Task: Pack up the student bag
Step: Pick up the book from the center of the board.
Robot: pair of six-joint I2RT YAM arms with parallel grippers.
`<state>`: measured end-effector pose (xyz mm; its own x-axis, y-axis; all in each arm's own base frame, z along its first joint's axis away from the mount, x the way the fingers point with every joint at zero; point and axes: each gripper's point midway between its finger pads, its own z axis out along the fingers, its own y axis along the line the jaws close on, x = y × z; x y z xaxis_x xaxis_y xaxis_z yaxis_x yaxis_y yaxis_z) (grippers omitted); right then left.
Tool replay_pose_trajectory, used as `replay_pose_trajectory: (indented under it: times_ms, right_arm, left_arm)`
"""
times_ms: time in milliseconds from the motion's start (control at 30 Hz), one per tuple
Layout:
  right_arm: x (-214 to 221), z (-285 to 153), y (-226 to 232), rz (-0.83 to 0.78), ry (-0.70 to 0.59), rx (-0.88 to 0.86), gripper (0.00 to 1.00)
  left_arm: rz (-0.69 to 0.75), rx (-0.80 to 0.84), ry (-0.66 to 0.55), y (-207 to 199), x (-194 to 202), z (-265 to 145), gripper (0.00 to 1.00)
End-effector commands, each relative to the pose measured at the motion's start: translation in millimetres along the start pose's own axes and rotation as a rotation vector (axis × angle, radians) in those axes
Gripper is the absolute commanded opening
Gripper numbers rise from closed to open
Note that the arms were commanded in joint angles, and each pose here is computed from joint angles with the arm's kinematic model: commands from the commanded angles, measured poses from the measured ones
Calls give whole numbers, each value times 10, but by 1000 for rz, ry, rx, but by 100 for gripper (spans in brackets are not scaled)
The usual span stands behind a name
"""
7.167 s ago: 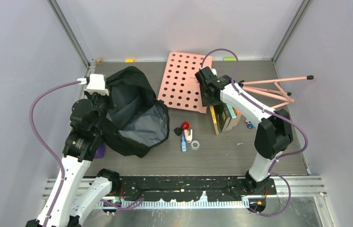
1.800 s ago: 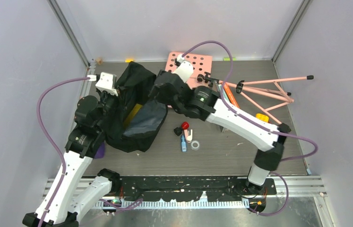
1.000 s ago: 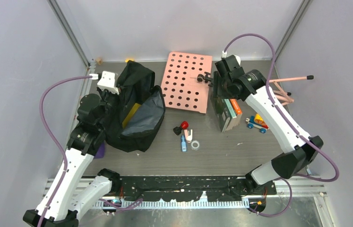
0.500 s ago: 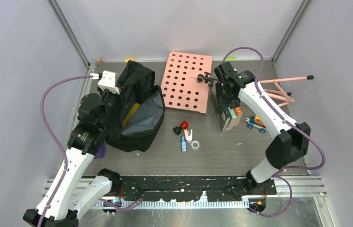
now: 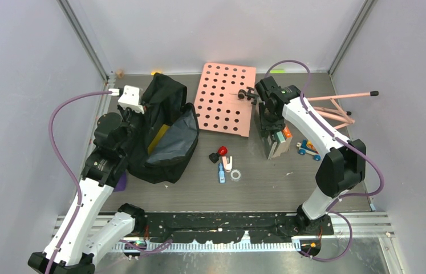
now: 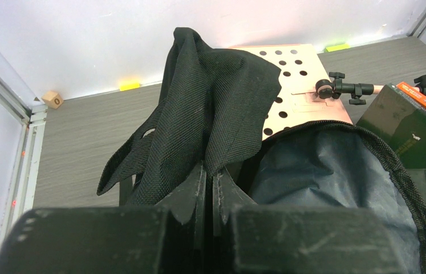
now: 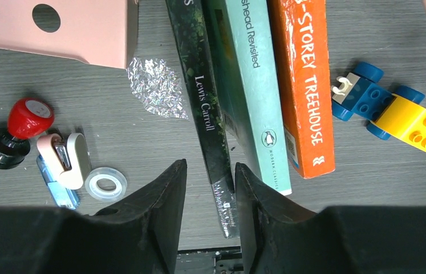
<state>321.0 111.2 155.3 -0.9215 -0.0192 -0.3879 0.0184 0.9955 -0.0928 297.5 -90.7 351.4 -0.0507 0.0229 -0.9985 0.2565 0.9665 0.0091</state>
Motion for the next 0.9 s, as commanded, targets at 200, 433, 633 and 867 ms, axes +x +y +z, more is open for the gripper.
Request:
replay_pose_trajectory:
  times_ms: [200, 433, 633, 867]
  right_arm:
    - [-120, 116, 84, -8, -12, -19, 38]
    - [-249, 232, 140, -17, -23, -11, 33]
    - [-305, 294, 164, -25, -24, -2, 17]
    - [-277, 146, 157, -16, -24, -18, 1]
  left_arm:
    - [15, -12, 2, 28, 14, -7, 0]
    - [16, -15, 0, 34, 11, -11, 0]
    - [19, -17, -2, 38, 6, -17, 0]
    - [26, -29, -10, 65, -14, -41, 0]
